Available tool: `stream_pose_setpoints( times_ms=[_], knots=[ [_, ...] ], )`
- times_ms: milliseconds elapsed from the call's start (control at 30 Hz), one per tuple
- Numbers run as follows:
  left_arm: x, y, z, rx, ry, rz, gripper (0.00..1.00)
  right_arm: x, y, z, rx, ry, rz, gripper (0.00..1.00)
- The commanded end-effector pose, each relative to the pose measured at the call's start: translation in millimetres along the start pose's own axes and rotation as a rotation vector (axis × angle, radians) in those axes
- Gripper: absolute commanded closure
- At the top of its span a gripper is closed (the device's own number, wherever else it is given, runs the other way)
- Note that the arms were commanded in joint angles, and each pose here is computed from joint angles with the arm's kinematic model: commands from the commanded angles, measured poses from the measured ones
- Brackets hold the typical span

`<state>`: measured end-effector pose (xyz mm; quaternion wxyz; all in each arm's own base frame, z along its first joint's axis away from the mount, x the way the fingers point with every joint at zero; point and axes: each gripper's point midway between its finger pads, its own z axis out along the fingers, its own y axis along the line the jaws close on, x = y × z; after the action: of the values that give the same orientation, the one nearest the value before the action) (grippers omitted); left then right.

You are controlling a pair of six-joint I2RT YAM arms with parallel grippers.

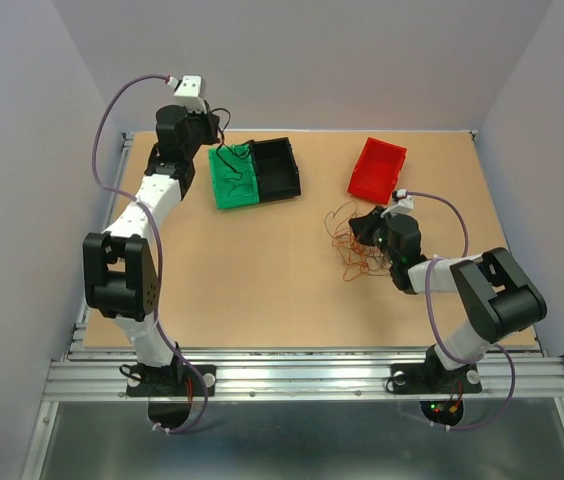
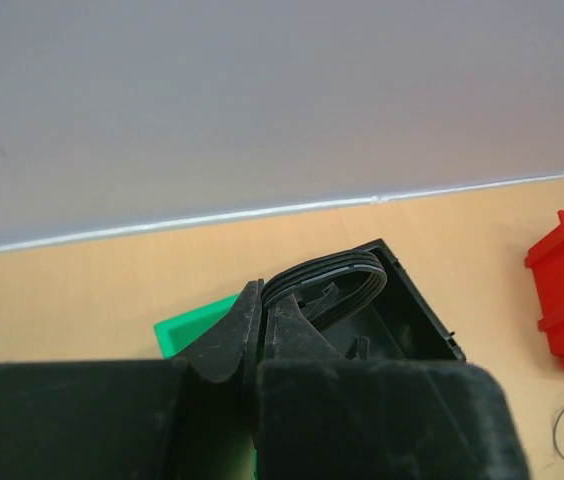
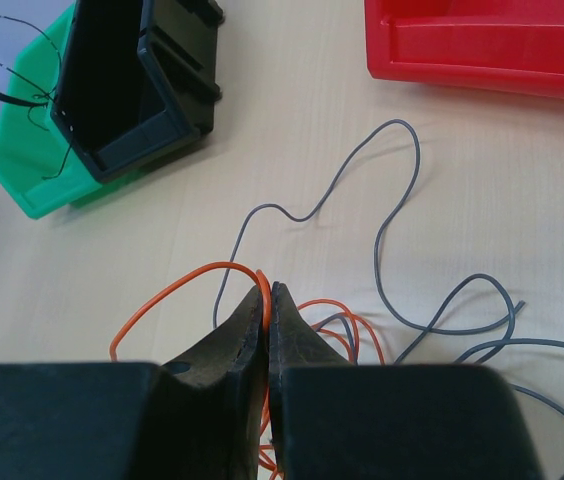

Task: Untangle the cables

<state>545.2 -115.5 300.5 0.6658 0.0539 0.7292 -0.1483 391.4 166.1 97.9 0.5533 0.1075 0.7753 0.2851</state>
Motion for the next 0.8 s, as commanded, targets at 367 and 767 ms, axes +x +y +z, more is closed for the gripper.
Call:
stream_pose_setpoints(
  times_ms=[367, 767],
  knots=[
    [61, 46, -8, -0.144, 0.180, 0.161, 1.00, -10, 11, -4, -0.043, -0.045, -0.006, 0.99],
    [149, 30, 27, -0.043, 0.477, 0.183, 1.00, -7, 8, 1, -0.036, -0.033, 0.008, 1.00]
  ],
)
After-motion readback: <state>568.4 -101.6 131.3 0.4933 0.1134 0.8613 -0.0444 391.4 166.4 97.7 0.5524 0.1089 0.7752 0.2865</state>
